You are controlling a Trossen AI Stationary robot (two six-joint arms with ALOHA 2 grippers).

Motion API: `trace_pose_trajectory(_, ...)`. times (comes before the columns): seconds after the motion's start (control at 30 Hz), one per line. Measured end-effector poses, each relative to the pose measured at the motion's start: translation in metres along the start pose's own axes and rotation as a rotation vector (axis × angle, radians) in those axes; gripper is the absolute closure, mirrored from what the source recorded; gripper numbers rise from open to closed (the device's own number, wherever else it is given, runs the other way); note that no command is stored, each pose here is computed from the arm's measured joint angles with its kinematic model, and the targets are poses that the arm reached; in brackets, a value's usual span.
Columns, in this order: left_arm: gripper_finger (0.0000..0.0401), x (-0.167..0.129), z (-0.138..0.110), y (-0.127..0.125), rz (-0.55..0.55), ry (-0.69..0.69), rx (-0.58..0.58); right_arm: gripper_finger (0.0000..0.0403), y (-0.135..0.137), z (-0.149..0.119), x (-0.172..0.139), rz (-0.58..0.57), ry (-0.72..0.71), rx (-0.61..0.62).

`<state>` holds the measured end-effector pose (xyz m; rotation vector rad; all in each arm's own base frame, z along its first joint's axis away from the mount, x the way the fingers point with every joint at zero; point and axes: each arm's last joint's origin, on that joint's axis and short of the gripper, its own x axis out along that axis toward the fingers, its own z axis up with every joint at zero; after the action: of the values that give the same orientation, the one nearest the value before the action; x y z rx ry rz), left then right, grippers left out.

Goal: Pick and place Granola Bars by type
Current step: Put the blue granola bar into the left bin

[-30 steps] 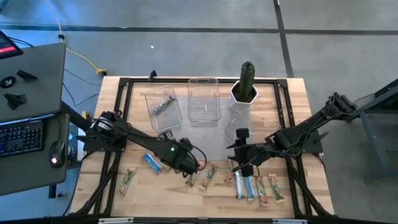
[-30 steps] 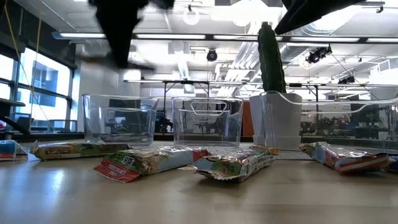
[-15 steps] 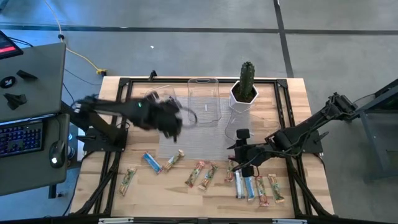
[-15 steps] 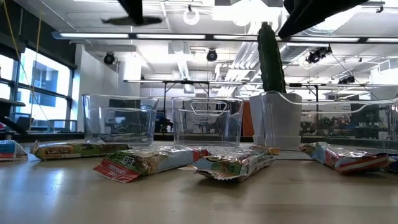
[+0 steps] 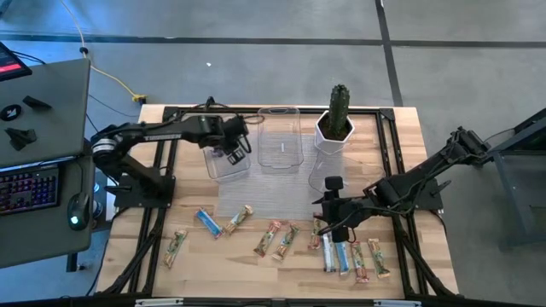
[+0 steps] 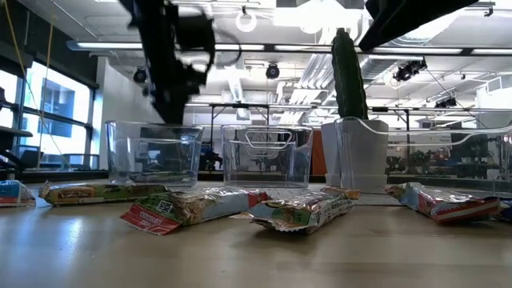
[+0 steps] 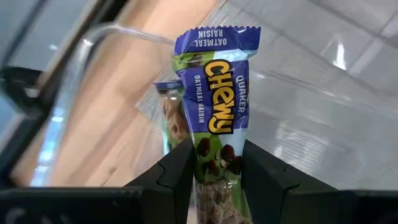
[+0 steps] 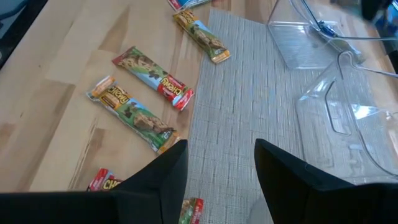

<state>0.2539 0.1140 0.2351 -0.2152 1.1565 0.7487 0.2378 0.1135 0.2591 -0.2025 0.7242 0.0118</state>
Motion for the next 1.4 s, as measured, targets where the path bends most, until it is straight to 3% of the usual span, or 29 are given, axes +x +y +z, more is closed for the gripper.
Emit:
trace_pose_trajectory(0.27,0.0286,0.031,-0.017,0.031,-0.092,0.110,-0.127,0.0234,0.000,0.000,0.000,0.000,0.000,0.000)
trace_pose_trajectory(0.57,0.0286,0.042,-0.031,0.019,-0.229,0.129,-0.101,0.0234,-0.001,0.000,0.000,-0.021,-0.003,-0.008)
trace_pose_trajectory(0.73,0.0286,0.044,-0.031,0.016,-0.175,0.102,-0.072,0.0234,-0.001,0.000,0.000,-0.019,-0.002,-0.008)
trace_pose_trajectory(1.07,0.0286,0.044,-0.031,0.016,-0.190,0.094,-0.043,0.0234,0.000,0.000,0.000,-0.010,-0.001,0.000)
trace_pose_trajectory(1.4,0.0286,0.065,-0.033,0.010,-0.173,0.172,-0.052,0.0234,0.000,0.000,0.000,0.005,0.001,0.000)
